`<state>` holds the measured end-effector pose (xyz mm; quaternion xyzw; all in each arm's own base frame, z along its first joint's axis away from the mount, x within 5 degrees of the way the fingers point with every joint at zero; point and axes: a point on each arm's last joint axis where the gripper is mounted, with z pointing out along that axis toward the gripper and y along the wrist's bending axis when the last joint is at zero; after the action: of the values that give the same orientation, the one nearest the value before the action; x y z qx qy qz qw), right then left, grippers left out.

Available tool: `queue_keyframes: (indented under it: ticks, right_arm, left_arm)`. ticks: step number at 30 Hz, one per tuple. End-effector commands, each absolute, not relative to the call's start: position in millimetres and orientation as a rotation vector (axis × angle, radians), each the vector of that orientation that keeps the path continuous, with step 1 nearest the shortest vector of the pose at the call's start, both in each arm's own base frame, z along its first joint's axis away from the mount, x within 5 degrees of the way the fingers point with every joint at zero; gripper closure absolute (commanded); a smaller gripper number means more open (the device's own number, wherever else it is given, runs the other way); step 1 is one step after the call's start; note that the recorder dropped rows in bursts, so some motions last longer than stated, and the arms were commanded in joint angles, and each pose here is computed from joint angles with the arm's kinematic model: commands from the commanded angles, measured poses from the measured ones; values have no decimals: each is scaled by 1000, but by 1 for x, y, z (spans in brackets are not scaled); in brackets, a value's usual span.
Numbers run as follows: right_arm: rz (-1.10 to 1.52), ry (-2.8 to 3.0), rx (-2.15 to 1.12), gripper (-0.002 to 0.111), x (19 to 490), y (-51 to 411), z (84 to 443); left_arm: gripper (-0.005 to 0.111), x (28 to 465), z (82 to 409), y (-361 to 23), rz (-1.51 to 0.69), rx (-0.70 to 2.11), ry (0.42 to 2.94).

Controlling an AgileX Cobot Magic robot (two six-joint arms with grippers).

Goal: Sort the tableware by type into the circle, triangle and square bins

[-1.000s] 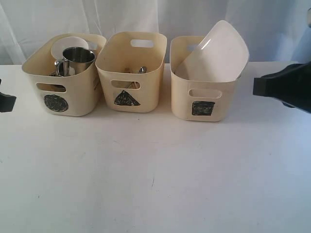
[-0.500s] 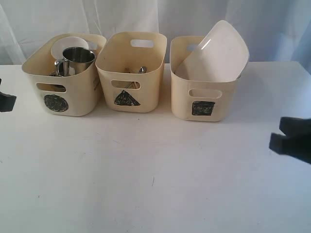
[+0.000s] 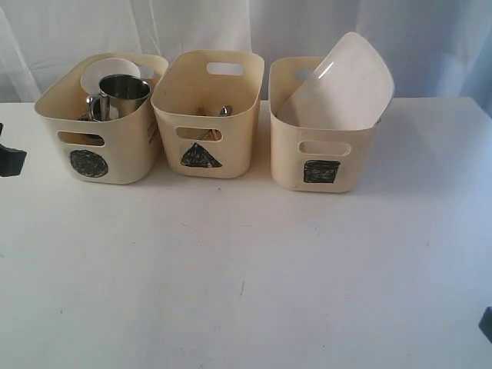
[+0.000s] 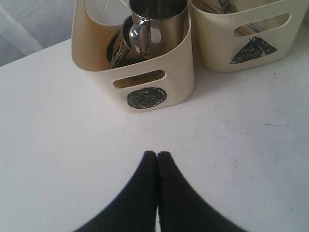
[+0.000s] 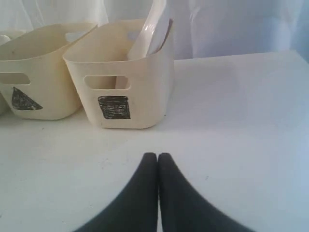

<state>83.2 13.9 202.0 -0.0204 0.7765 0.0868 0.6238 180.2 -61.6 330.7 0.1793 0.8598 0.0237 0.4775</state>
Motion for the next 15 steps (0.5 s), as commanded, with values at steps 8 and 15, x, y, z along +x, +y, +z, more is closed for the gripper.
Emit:
queue_keyframes:
  ticks: [8,15]
  right_arm:
    - [140,1800,-20,108,70,8,190]
    - [129,1896,-13,108,63,7,180]
  left_arm:
    - [107,179,331,-60,60,429,2097]
    - [107,179,331,-60,60,429,2097]
